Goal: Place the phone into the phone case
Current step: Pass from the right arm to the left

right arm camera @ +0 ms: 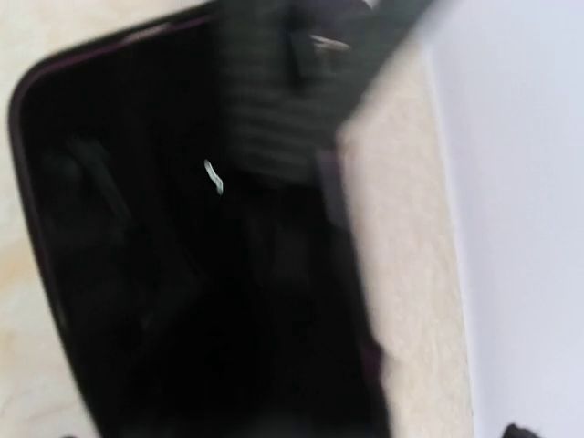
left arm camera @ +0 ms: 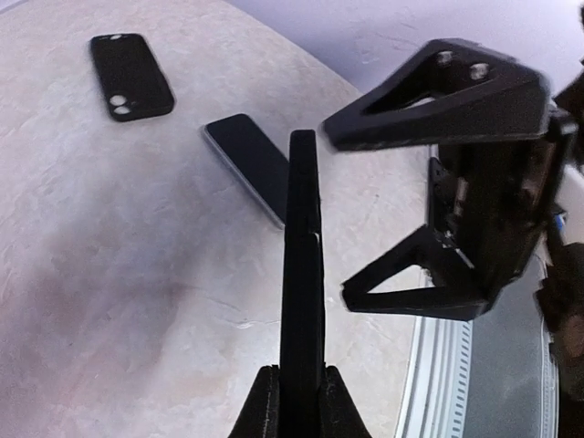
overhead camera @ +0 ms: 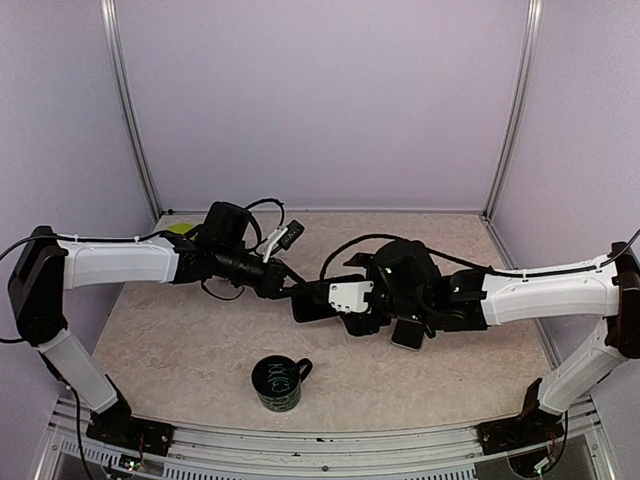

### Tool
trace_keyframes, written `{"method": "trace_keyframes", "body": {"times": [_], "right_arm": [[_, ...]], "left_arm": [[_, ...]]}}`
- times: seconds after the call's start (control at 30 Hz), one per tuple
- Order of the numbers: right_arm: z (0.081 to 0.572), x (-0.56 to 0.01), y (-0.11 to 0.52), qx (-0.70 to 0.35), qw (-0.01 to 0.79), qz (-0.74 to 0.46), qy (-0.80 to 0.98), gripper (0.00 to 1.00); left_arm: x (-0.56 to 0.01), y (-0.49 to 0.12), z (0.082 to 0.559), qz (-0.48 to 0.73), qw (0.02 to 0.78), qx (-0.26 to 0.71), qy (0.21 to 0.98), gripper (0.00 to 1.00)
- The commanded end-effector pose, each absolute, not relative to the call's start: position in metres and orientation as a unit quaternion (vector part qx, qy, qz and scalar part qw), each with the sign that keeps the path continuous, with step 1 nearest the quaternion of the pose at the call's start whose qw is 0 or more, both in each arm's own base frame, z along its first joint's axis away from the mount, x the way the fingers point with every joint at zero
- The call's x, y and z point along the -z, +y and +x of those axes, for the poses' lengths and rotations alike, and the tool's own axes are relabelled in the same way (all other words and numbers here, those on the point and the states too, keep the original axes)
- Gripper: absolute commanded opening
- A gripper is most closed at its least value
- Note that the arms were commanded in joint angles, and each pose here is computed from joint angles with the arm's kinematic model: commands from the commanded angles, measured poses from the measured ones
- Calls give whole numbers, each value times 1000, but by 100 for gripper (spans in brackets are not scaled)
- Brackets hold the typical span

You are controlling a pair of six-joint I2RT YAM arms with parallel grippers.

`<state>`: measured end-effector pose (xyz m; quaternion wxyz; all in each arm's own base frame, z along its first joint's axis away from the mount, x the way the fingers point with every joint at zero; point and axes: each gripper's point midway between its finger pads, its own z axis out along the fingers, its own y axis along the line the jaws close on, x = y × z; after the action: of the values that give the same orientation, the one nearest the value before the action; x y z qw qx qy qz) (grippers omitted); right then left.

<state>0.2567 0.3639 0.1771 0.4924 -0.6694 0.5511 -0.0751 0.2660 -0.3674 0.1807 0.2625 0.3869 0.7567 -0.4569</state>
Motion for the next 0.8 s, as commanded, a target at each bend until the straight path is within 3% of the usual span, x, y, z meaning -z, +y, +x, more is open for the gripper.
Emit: {"method": "trace_keyframes", "body": {"times": [0.0,0.23,0.37,0.77], "right_arm": [[267,-226,368,45,559,-597,574,100],[270,-259,361,-30,584,-528,616,100],[279,-283,357,-131,578,-450,668,100],[275,-304,354,-483,449,-243,711,98]], "left_arm": [[-200,-352,303,311,336,446,769,0],[-216,-342,324,237,383,455,768,0],[-240,-334,325,204,428,476,741,0],[-323,-293,289,118,533,609,575,0]]}}
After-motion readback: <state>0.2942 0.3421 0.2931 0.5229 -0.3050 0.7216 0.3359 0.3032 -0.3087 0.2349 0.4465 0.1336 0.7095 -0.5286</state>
